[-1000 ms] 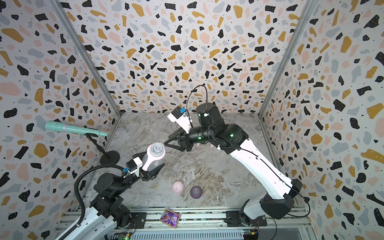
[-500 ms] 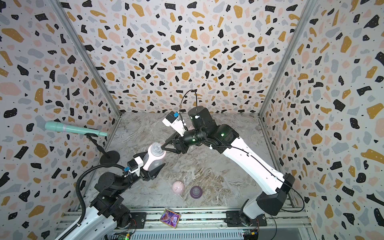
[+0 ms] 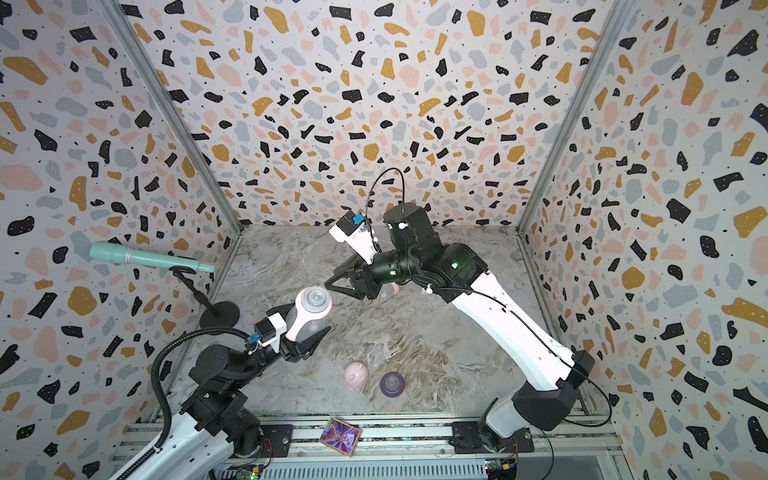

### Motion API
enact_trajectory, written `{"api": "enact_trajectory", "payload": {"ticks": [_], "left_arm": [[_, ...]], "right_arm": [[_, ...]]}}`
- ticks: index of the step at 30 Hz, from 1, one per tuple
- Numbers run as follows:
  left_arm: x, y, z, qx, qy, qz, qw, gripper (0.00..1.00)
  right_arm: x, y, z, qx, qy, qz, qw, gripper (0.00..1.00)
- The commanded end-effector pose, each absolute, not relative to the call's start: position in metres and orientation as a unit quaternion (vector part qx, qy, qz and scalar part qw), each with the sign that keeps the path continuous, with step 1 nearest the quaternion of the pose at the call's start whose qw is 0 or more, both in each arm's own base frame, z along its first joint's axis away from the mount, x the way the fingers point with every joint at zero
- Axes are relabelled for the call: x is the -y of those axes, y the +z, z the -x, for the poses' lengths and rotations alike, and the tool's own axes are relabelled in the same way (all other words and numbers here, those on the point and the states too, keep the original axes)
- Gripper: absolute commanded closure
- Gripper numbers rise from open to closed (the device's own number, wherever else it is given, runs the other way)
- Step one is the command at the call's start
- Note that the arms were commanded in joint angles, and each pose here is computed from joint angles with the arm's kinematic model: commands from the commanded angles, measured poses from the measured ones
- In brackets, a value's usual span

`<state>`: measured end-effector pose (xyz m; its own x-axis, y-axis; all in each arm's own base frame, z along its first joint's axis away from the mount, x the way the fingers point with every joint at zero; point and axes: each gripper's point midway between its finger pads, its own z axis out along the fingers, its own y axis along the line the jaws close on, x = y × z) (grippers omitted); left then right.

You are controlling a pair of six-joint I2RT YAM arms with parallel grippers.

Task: Assemble the baby bottles
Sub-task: Place the straw into the baby bottle, then pick up the nipple from the center of the board.

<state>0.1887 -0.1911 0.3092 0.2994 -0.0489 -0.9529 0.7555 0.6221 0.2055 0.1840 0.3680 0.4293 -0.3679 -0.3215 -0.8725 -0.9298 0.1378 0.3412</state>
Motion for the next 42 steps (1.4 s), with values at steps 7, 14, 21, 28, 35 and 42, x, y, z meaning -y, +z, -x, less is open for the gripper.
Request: {"api": "enact_trajectory", "payload": {"ticks": [7,14,21,28,35,42], "left_arm": [[0.180,0.329,-0.191,-0.513,-0.259,-0.307,0.758,0.70],[0.165,0.327,-0.207,-0.561,-0.220,-0.272,0.751,0.72],[0.159,0.326,-0.209,-0.569,-0.216,-0.253,0.753,0.72],[0.158,0.322,-0.210,-0.569,-0.221,-0.245,0.753,0.72],[0.157,0.322,-0.209,-0.565,-0.224,-0.239,0.757,0.72],[0.154,0.323,-0.207,-0.564,-0.224,-0.234,0.760,0.71]], "right_arm": [[-0.331,0.385,-0.220,-0.774,0.327,0.410,0.355,0.46],[-0.266,0.262,-0.214,-0.887,0.199,0.326,0.261,0.24],[-0.247,0.161,-0.165,-0.921,0.171,0.302,0.178,0.09],[-0.255,0.093,-0.129,-0.919,0.176,0.318,0.151,0.07],[-0.262,0.060,-0.124,-0.920,0.155,0.334,0.132,0.06],[-0.259,0.041,-0.119,-0.920,0.113,0.360,0.103,0.06]]}}
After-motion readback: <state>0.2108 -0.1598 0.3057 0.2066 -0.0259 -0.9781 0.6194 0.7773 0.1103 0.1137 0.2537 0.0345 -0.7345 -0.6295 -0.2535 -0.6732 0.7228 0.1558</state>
